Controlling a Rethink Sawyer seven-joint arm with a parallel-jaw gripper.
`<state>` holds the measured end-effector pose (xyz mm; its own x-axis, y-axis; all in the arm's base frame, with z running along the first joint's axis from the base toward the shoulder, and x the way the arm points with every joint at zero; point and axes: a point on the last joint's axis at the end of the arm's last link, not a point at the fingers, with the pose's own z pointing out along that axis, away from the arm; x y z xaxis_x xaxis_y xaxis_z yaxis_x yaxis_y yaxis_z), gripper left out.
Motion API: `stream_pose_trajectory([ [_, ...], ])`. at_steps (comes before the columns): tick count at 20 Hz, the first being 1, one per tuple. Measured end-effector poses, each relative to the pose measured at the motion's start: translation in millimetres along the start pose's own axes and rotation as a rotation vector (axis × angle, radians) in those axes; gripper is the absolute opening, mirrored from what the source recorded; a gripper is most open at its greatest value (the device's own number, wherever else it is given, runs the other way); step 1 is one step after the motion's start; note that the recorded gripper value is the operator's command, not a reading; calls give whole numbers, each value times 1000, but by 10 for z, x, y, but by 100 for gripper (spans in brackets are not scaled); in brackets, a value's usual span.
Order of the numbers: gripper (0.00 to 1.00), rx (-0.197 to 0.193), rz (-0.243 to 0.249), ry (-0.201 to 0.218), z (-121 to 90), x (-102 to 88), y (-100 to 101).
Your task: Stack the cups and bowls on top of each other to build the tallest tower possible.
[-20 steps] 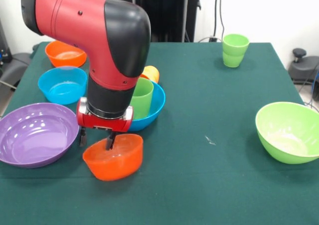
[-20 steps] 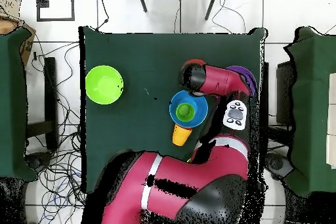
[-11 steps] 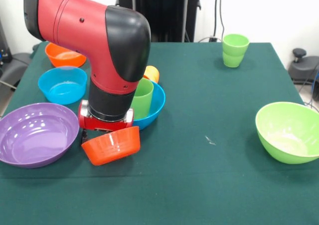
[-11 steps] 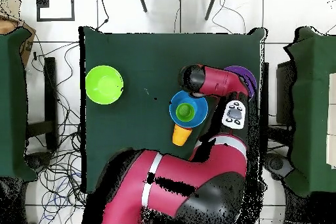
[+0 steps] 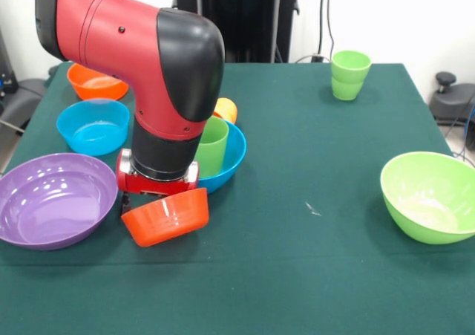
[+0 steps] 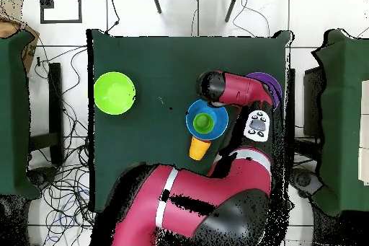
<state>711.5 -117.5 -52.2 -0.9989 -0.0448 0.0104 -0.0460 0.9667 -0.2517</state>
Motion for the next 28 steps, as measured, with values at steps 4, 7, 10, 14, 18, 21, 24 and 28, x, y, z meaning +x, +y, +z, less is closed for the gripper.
stream_pose_trajectory([
  [4,100,-1,1,2,-6,14,-2],
  [7,100,-1,1,3,-12,18,-4],
  [10,100,-1,2,3,-14,21,-5],
  [14,100,-1,2,4,-21,25,-7],
  [18,100,-1,3,2,-37,20,-13],
  [21,100,0,3,0,-53,13,-19],
  [24,100,1,5,-6,-96,-6,-36],
  [28,0,4,9,-17,-171,-46,-67],
])
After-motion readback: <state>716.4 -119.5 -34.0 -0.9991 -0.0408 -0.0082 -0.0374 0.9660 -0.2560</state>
